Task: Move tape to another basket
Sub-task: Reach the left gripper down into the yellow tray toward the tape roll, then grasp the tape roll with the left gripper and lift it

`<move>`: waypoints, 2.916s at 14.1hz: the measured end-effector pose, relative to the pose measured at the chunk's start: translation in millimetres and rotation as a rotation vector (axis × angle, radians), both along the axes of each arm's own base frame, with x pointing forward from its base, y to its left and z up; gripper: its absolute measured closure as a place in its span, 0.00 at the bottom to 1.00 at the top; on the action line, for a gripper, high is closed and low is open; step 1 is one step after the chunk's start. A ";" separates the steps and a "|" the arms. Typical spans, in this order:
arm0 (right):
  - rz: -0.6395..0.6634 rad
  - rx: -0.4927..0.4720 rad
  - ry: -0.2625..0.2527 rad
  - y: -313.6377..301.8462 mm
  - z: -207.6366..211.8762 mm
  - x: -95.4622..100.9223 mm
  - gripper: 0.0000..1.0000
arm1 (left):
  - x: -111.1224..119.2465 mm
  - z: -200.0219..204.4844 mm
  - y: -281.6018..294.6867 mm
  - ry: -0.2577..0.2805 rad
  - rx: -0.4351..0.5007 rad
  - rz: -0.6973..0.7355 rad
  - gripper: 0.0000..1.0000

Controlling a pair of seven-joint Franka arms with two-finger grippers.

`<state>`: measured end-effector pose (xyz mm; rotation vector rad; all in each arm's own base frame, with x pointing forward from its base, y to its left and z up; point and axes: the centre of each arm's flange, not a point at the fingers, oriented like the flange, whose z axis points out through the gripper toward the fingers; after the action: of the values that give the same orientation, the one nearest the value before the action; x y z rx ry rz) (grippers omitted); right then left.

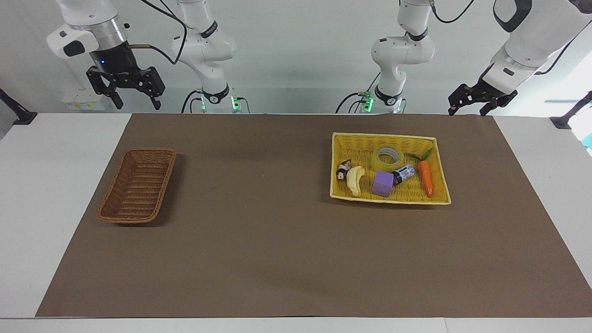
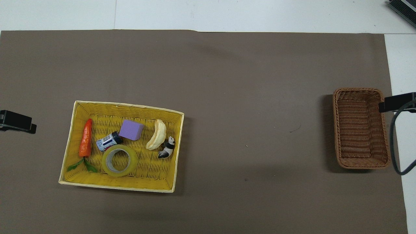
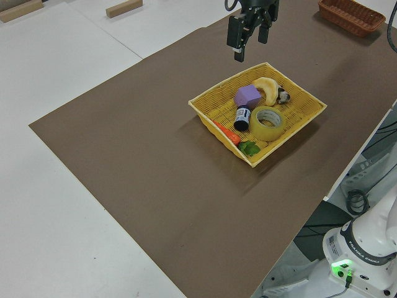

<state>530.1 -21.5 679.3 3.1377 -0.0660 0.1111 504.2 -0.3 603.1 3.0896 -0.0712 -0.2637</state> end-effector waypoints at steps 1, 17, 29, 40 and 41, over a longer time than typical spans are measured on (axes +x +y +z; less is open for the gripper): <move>0.000 0.000 0.000 0.0 0.0 0.0 0.00 | -2.8 -9.5 -0.7 0.013 0.000 -0.001 0.00; 0.000 0.000 0.000 0.0 0.0 0.0 0.00 | -47.8 -166.8 -61.1 0.036 0.014 -0.072 0.00; 0.000 0.000 0.000 0.0 0.0 0.0 0.00 | -73.6 -291.3 -76.6 0.047 0.000 -0.020 0.00; -0.003 0.000 0.000 -1.4 0.0 -0.1 0.00 | -24.3 -252.9 -91.3 0.115 -0.037 0.054 0.77; -0.006 0.000 0.000 -3.3 0.0 -0.1 0.00 | -16.1 -239.3 -93.5 0.117 -0.040 0.052 0.77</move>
<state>530.0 -24.8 679.3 3.1376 -0.0754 0.1111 488.1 -93.7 363.9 3.0239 0.0069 -0.4345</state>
